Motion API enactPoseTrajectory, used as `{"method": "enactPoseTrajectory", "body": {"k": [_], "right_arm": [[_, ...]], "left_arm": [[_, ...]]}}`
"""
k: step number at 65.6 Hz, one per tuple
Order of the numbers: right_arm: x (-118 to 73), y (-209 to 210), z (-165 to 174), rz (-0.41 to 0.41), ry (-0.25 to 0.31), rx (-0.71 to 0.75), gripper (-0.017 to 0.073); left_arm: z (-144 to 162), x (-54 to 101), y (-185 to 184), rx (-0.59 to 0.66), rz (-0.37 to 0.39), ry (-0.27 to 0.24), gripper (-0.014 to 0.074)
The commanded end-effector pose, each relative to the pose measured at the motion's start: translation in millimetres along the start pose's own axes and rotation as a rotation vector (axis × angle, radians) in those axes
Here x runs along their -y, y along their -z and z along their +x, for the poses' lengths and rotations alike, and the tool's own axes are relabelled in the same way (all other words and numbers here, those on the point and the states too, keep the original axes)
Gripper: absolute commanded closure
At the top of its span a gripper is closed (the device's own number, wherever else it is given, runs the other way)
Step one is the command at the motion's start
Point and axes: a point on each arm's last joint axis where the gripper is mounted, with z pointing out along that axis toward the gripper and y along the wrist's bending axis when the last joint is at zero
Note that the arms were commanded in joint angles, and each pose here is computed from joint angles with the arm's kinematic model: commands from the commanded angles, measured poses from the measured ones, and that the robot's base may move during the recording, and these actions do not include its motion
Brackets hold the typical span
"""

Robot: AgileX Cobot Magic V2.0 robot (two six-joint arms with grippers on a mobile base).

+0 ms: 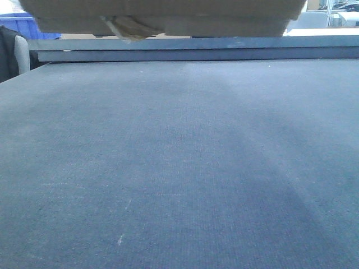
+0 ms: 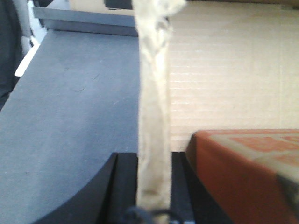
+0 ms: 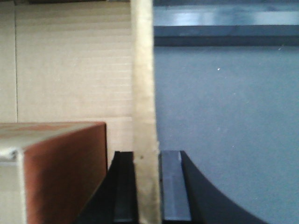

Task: Stack two boxes on right shelf middle
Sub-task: 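Lift the stacked boxes off the grey workbench with both grippers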

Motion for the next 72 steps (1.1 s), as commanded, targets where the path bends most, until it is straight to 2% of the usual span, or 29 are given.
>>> {"method": "enactPoseTrajectory", "body": {"k": [1,6,72], "right_arm": [[6.4,7.4,-11.7,0.032,0.025,0.089,0.0711],[5.9,7.5,-12.5,0.026,0.007,0.098,0.0711],[5.3,7.6,-13.4,0.019,0.007,0.108,0.0711]], "left_arm": [[-8.3,-6.4,8.2,0.058,-0.018,0.003,0.0705],[-8.3,-6.4,8.2,0.058,-0.018,0.003,0.0705],[-8.1,-6.5,8.1,0.056,-0.019,0.003,0.0705]]}}
